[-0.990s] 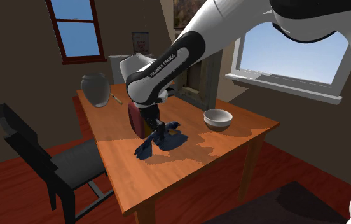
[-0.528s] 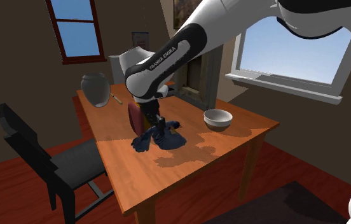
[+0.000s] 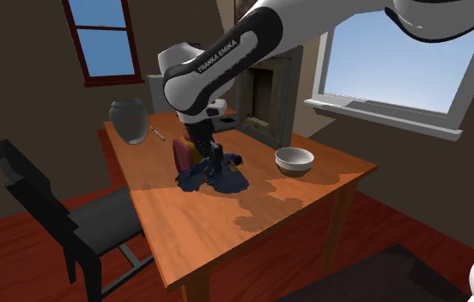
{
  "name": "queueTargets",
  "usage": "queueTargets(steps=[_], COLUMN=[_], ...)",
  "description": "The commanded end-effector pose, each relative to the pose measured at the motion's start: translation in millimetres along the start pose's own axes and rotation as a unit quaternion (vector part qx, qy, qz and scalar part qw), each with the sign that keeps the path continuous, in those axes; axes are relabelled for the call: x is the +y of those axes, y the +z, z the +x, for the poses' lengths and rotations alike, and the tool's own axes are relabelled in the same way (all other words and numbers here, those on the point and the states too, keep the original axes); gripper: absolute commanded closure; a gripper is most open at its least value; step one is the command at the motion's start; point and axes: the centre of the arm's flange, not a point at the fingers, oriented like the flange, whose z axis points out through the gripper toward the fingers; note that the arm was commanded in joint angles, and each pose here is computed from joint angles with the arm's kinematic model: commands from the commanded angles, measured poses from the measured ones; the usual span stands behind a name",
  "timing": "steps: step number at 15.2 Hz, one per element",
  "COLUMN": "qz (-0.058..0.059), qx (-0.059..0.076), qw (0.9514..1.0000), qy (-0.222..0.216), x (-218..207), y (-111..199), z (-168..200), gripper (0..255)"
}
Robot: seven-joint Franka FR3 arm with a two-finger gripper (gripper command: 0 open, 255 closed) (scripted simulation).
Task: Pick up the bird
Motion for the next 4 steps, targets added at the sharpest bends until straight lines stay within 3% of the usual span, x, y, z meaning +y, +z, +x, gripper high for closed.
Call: queueTargets(steps=[1,4], qz=[0.0,0.0], qx=[0.0,0.0], qw=[1.0,1.0], qy=[0.0,0.0], x=[0.1,0.5], y=[-9.8,-15.6], z=[2.1,3.6], gripper=[255,255])
